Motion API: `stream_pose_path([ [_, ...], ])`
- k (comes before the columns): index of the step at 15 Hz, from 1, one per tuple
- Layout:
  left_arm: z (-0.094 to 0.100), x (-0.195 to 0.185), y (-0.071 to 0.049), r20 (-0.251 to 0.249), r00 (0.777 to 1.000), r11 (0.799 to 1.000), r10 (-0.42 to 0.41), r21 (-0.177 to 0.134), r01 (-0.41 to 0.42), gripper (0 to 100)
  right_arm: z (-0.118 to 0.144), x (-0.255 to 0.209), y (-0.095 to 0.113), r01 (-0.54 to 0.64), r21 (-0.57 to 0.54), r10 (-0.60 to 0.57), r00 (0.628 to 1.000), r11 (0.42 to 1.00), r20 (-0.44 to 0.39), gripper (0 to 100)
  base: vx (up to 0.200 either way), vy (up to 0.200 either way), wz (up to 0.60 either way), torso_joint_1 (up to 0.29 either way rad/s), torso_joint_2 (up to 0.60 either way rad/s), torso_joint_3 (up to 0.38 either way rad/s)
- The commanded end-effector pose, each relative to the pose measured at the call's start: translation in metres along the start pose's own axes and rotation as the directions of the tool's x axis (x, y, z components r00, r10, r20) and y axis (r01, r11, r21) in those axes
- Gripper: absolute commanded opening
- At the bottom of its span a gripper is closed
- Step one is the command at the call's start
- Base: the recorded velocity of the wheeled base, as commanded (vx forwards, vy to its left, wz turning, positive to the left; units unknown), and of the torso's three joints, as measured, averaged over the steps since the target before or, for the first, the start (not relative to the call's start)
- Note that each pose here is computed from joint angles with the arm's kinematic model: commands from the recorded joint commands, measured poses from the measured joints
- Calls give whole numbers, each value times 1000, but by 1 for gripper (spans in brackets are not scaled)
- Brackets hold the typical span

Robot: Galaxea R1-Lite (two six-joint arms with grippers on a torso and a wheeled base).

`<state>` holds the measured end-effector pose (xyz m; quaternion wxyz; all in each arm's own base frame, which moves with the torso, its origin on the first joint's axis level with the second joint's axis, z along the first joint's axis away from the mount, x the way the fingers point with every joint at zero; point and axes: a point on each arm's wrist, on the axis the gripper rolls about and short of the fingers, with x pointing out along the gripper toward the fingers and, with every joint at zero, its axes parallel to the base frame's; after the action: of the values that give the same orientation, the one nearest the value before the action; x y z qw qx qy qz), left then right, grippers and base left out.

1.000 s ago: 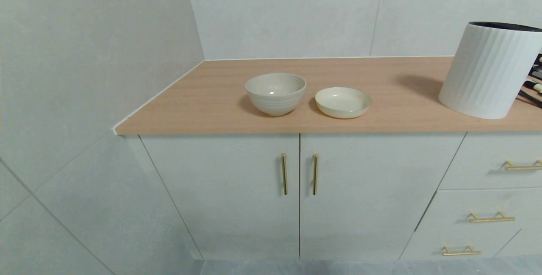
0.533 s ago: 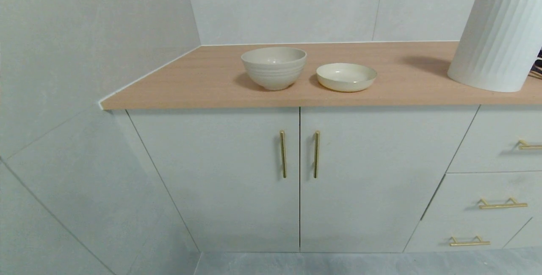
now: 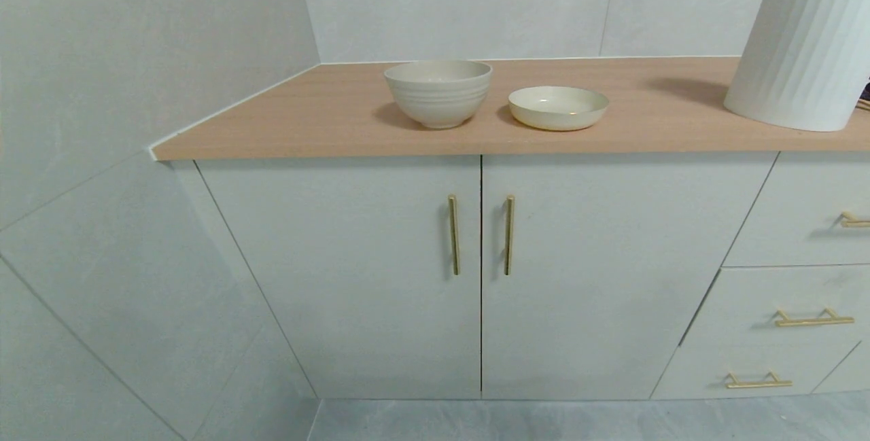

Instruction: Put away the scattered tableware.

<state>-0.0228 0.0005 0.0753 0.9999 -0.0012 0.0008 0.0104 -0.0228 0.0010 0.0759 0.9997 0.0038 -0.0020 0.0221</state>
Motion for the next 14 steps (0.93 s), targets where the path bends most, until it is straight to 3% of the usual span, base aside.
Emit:
stream_pose_path([
  [1, 0, 0, 0, 0, 1000, 1000, 1, -1, -1, 100, 0, 0, 0, 0, 0, 0, 1000, 1000, 0, 100, 0, 0, 0, 0, 0, 0],
  [3, 0, 0, 0, 0, 1000, 1000, 1, 1, -1, 100, 0, 0, 0, 0, 0, 0, 1000, 1000, 0, 100, 0, 0, 0, 0, 0, 0],
  [8, 0, 0, 0, 0, 1000, 1000, 1, -1, -1, 100, 0, 0, 0, 0, 0, 0, 1000, 1000, 0, 100, 200, 0, 0, 0, 3, 8],
  [14, 0, 0, 0, 0, 1000, 1000, 1, 1, -1, 100, 0, 0, 0, 1, -11, -1, 1000, 1000, 2, 100, 0, 0, 0, 0, 0, 0],
])
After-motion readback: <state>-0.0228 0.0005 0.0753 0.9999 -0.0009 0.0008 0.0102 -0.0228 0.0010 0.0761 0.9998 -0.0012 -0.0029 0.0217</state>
